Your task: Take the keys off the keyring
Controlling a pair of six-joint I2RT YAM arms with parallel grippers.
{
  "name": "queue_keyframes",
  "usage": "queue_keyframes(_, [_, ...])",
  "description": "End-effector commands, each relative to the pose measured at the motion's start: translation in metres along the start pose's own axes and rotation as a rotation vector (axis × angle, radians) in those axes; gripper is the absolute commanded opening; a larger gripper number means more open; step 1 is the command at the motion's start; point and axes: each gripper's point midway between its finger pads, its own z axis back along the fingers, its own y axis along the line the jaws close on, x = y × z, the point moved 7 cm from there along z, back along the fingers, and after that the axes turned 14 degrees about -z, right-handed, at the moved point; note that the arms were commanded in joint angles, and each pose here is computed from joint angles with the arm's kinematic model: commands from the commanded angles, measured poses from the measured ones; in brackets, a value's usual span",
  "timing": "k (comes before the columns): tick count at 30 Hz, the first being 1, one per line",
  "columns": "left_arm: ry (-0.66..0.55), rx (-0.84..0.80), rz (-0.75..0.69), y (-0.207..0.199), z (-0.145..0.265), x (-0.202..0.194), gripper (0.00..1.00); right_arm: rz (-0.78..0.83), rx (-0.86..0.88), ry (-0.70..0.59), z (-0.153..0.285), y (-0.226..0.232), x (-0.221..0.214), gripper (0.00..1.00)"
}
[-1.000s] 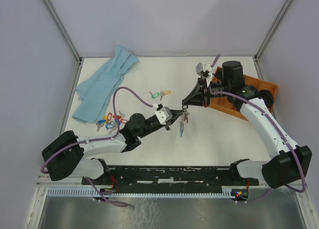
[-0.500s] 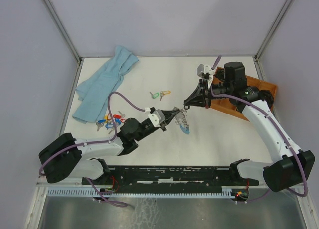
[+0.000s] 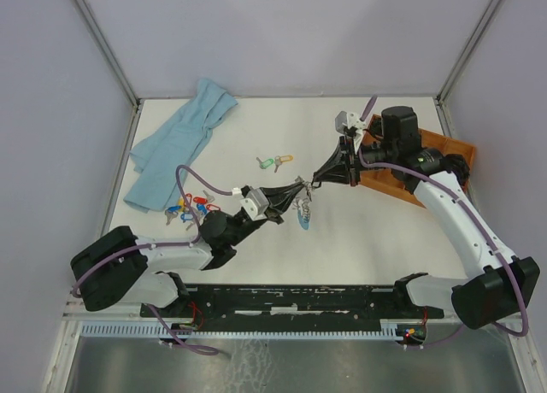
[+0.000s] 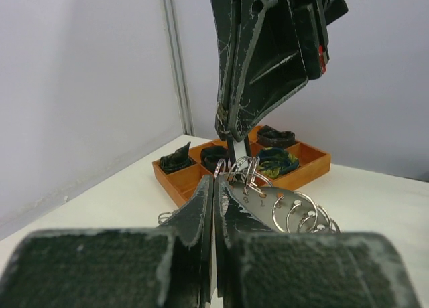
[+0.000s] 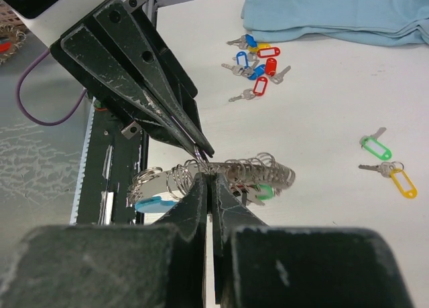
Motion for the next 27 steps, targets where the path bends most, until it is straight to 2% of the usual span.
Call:
queue_keyframes(1, [-0.200, 0.119, 0.056, 0.017, -0.008, 0.035, 0.03, 0.036, 0.096, -0.007, -0.006, 0.009, 0.001, 0.01])
queue_keyframes(5, [-0.197, 0.166, 0.080, 0.019, -0.002, 0.028, 0.03, 0.044, 0.128, -0.026, -0.004, 0.019, 0.009, 0.01])
queue_keyframes(13, [-0.139, 0.178, 0.163, 0.010, 0.009, 0.004, 0.03, 0.024, 0.071, -0.043, 0.001, 0.018, 0.017, 0.01])
queue_keyframes(20, [-0.121, 0.135, 0.215, -0.001, 0.007, -0.008, 0.04, 0.010, 0.072, -0.047, -0.002, 0.014, 0.015, 0.01])
queue_keyframes(22, [-0.119, 0.114, 0.213, -0.004, 0.007, -0.010, 0.13, 0.009, 0.072, -0.047, -0.002, 0.014, 0.014, 0.01])
queue_keyframes(24, [-0.116, 0.093, 0.204, -0.006, 0.009, -0.011, 0.28, 0.009, 0.073, -0.046, -0.002, 0.013, 0.014, 0.01])
queue_keyframes(27, [-0.105, 0.069, 0.182, -0.006, 0.015, -0.011, 0.38, 0.011, 0.077, -0.041, -0.002, 0.014, 0.013, 0.01])
